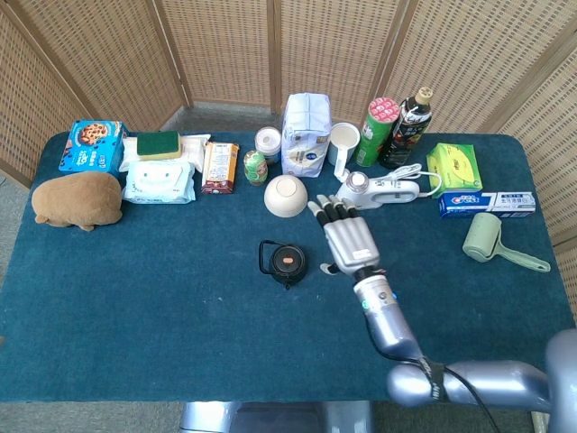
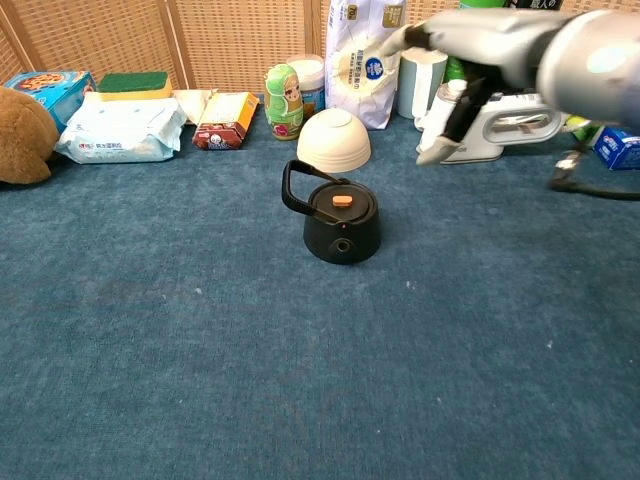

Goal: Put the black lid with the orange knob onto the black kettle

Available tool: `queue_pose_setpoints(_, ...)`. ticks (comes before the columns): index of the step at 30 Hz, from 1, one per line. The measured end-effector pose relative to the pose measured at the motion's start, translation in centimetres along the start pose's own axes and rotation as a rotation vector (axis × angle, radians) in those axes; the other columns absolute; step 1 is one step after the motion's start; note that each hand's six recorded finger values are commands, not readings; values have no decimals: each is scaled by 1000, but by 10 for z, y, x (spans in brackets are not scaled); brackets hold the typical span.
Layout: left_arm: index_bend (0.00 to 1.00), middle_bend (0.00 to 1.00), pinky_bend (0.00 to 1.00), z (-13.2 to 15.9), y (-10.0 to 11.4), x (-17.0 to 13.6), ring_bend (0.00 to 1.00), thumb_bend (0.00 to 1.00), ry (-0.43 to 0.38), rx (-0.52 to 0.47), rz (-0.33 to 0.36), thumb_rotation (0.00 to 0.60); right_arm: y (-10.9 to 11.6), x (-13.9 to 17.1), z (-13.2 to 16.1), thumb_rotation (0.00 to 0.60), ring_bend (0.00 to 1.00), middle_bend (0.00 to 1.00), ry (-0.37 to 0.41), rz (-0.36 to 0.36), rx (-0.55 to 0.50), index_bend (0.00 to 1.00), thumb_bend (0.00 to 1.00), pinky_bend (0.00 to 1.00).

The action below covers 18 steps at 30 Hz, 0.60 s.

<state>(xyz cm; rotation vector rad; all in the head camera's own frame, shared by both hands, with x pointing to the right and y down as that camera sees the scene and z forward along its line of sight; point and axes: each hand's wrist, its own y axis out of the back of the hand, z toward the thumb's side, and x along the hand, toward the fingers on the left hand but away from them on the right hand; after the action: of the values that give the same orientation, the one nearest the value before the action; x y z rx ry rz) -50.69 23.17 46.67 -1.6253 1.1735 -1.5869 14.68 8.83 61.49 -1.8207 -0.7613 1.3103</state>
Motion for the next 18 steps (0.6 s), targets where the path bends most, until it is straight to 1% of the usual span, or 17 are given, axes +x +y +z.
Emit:
queue_pose_setpoints(2,0,0,46,1,0,0,0,129,3,11,3,600,4,9,-11,449,1,53,8,-32,16,80,4,7)
queue_pose_setpoints(5,0,0,46,4,-2,-1,0,128,-2,27,5,600,11,25,-33,450,0,54,19,-93,43,83,1,5)
queue_pose_setpoints(10,0,0,46,9,-7,-3,0,128,-13,41,4,600,18,57,-74,447,0,57,43,-179,47,85,1,5)
queue_pose_setpoints(14,0,0,46,12,-10,-5,0,128,-22,48,4,600,17,85,-121,443,0,68,16,-218,73,96,1,0)
queue_pose_setpoints(18,0,0,46,13,-11,-6,0,129,-24,53,5,600,17,107,-157,433,0,72,-10,-249,132,109,0,0)
